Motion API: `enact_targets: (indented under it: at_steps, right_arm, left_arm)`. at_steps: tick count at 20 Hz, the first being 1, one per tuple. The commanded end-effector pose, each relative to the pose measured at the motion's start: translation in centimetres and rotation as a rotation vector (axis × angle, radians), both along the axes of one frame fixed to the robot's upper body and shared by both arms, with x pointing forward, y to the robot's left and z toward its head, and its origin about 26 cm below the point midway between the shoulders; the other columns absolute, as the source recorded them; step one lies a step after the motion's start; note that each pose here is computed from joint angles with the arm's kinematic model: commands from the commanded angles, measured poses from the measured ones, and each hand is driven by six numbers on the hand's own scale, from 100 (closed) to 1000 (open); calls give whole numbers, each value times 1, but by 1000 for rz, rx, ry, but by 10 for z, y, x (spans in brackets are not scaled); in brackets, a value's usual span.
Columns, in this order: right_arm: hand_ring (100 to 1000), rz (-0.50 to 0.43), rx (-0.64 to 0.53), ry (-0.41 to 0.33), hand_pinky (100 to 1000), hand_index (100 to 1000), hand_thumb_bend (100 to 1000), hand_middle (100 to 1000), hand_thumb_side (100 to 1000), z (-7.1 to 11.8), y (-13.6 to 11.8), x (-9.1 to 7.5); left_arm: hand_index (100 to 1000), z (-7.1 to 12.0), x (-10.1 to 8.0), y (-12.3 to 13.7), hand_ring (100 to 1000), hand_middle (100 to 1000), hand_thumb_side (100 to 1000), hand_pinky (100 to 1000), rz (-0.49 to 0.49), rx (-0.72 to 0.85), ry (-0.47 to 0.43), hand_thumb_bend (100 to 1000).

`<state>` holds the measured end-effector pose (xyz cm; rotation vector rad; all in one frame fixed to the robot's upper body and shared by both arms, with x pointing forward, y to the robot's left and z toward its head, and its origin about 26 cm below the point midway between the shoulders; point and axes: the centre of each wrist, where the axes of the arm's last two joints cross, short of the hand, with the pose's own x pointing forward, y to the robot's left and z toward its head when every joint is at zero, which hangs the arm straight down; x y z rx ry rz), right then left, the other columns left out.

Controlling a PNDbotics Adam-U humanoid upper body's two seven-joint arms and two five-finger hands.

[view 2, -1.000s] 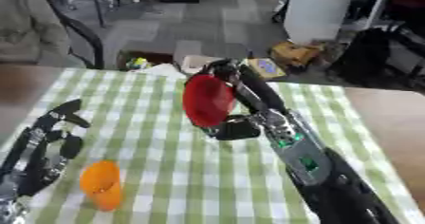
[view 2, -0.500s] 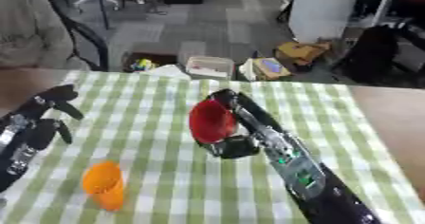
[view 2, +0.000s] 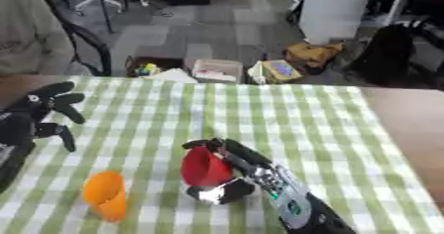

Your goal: Pour the contents of one cup into another cup.

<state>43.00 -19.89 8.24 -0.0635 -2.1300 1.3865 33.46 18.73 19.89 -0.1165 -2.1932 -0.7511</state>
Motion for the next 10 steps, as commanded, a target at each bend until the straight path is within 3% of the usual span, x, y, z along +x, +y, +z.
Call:
enact_targets:
  at_steps: [1,10]
  right_arm:
    - [748,-7,-17,-47,773,962,748,702,573,6,-5,4]
    - [746,-76,4,-101,781,964,758,706,591,15,-23,5]
  left_arm:
    - [917,9,-1,6,902,547,931,395,0,4,-18,567]
    - [918,5,-1,5,901,545,935,394,-4,9,-6,561]
